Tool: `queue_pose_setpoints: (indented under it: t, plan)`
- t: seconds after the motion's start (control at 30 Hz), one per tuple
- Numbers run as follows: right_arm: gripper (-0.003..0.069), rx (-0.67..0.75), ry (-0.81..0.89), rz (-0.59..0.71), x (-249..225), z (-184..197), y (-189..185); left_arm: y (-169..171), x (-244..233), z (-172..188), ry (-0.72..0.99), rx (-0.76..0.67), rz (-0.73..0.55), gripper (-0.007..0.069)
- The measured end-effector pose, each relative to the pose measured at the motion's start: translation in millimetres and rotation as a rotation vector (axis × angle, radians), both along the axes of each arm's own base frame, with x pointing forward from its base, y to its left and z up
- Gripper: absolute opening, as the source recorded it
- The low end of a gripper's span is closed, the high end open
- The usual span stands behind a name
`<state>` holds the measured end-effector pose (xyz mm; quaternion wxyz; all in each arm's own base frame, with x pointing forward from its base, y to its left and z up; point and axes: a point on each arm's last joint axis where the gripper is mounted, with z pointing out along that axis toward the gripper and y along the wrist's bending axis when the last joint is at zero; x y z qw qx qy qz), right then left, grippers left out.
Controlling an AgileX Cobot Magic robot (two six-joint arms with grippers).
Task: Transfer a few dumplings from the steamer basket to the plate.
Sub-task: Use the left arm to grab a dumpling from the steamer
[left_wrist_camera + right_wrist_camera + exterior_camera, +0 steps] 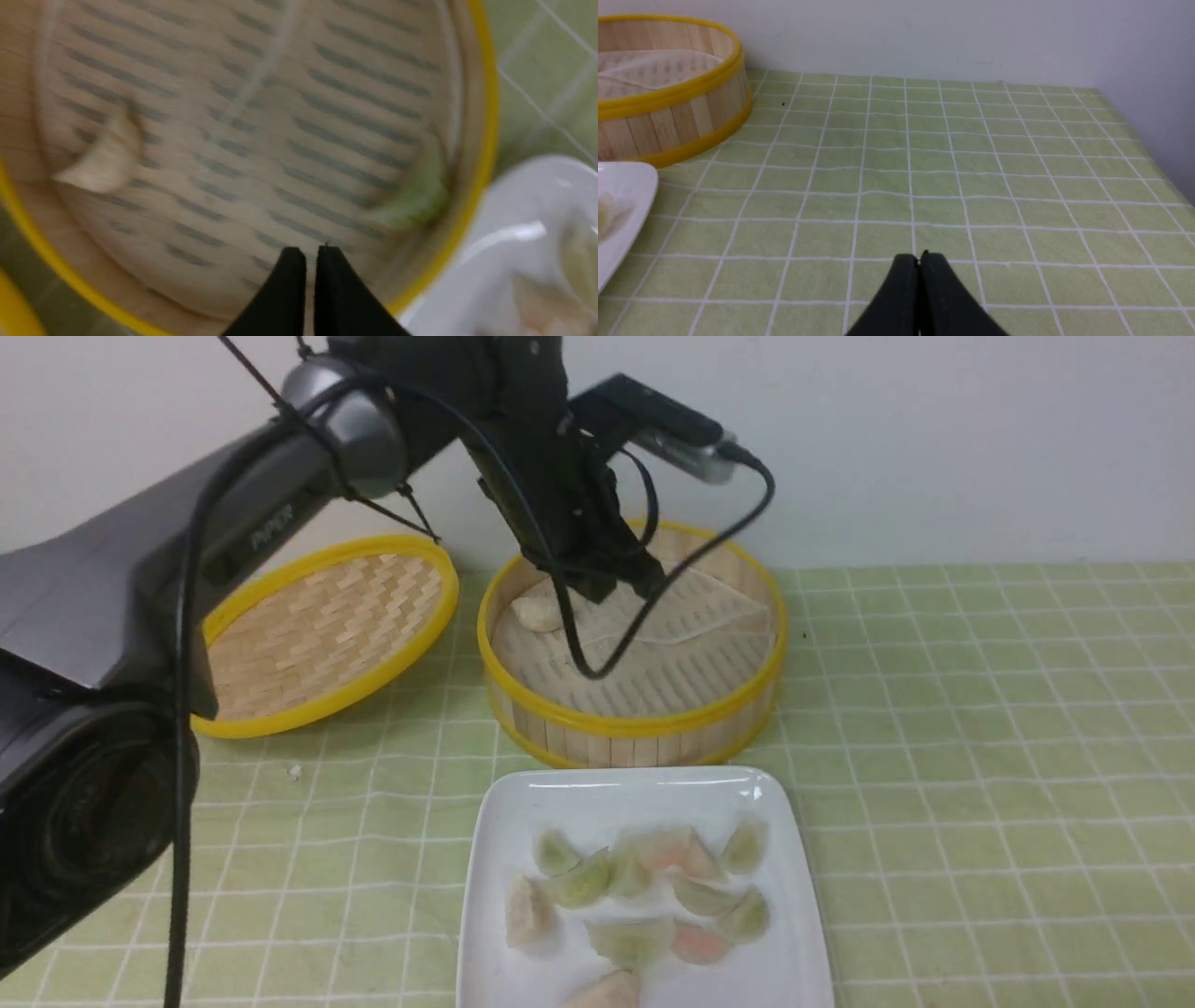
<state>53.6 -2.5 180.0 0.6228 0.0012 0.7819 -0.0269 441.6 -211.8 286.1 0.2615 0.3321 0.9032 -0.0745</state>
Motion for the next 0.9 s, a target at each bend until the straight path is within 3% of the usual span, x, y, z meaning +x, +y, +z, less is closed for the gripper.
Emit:
queue_pose_setpoints:
  t: [0.27,0.4,0.63,0.73,0.9]
  plan:
    - [-0.0015,0.000,0.000,0.000,0,0,0,38,49,-31,-0.147,-0.028,0.124,0.0011]
    - [-0.0015,0.000,0.000,0.000,0,0,0,39,56,-49,-0.158,0.006,0.117,0.0108]
    - [-0.0015,0.004,0.000,-0.001,0,0,0,25,65,-78,-0.227,0.068,0.008,0.0411]
    - [-0.0015,0.004,0.000,-0.001,0,0,0,23,67,-93,-0.216,0.094,-0.014,0.0486]
    - [-0.0015,0.004,0.000,-0.001,0,0,0,23,70,-113,-0.191,0.126,-0.027,0.0507]
